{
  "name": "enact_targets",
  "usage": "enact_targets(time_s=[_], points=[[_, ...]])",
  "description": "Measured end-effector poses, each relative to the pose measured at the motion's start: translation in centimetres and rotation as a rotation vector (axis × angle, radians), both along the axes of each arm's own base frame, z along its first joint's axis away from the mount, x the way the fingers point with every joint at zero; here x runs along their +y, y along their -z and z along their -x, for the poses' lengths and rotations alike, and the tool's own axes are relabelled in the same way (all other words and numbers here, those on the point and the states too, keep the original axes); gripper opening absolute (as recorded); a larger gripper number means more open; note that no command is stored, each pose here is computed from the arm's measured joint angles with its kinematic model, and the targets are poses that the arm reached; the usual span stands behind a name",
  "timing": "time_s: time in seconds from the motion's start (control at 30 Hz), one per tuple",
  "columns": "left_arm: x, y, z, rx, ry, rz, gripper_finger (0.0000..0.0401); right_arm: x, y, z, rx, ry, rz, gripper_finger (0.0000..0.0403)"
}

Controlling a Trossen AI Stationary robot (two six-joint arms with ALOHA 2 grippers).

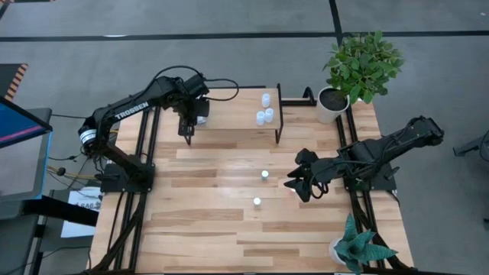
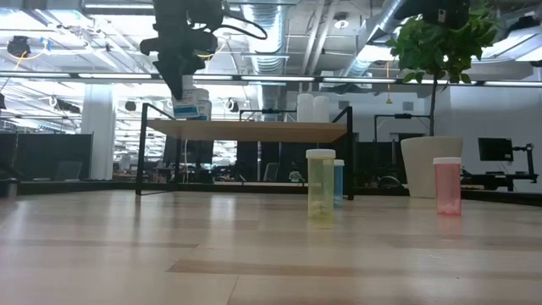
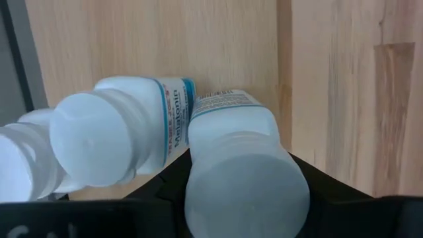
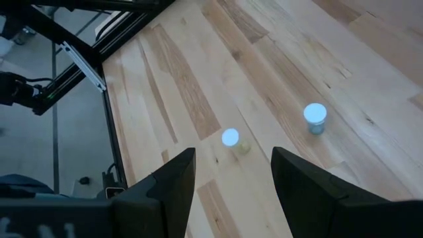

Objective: Pick and place medicine bottles onto shelf by color
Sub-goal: Put the white medicine bottle on the shelf aligned with the other white medicine bottles

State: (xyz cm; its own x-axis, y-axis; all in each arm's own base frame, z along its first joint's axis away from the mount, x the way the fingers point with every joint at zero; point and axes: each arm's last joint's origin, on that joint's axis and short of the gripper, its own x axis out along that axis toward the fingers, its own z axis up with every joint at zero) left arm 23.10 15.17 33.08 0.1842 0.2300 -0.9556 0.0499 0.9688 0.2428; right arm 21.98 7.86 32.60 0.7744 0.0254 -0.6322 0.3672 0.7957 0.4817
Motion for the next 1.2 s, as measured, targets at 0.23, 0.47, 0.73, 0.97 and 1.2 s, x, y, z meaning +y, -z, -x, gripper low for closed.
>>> enact_targets(time_s=[0.23, 0.47, 0.73, 0.97, 1.2], points=[[0.18, -0.06, -0.05, 0.006, -0.021, -0.041, 0.0172, 0.00, 0.00, 0.00, 0.000, 0.000, 0.000, 0.0218], [0.18, -0.06, -0.05, 0.007, -0.024, -0.042, 0.0205, 0.00, 0.00, 0.00, 0.000, -0.001, 0.001, 0.0218], [0.30, -0.08, 0.04, 0.033, -0.038, -0.083, 0.0210, 0.00, 0.00, 0.00, 0.000, -0.001, 0.001, 0.0218], [0.29, -0.07, 0.14, 0.046, -0.062, -0.092, 0.0209, 0.00, 0.00, 0.00, 0.000, -0.001, 0.001, 0.0218], [0.33, -0.09, 0.16, 0.047, -0.093, -0.103, 0.0209, 0.00, 0.00, 0.00, 0.000, -0.001, 0.001, 0.0218]])
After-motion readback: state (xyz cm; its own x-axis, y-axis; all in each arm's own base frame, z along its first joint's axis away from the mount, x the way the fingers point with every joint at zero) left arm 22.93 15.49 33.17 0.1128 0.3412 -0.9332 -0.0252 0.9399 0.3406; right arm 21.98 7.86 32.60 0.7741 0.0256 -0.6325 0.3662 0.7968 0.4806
